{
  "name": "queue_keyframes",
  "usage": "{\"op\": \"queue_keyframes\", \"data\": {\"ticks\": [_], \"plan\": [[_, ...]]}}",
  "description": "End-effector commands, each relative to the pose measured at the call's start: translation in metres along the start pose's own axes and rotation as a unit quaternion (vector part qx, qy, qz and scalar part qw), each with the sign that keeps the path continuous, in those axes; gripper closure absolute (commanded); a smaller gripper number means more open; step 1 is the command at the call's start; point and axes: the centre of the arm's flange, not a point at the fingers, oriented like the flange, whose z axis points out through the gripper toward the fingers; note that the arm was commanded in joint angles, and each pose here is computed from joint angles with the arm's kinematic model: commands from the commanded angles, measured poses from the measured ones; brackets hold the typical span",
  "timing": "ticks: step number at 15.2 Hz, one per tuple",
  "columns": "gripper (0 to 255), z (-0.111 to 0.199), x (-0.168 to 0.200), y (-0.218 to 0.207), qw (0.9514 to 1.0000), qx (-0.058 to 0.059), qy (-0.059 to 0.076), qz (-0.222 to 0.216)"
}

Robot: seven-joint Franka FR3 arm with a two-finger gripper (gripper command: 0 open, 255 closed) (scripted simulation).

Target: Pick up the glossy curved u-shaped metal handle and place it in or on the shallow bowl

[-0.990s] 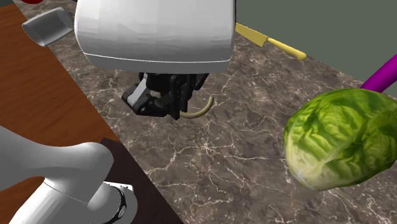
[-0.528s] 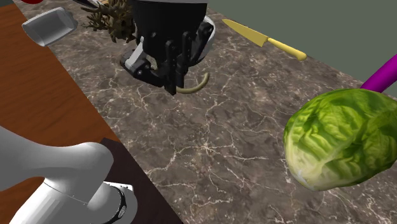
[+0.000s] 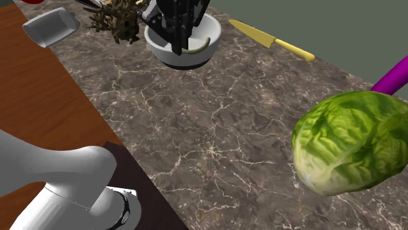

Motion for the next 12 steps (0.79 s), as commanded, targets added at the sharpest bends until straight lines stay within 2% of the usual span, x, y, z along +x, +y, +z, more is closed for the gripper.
{"op": "queue_keyframes", "data": {"ticks": [1, 12], "plan": [[255, 0.004, -0.019, -0.018, 1.0, 0.0, 0.0, 0.001], [255, 0.021, -0.126, -0.115, 1.0, 0.0, 0.0, 0.001]]}}
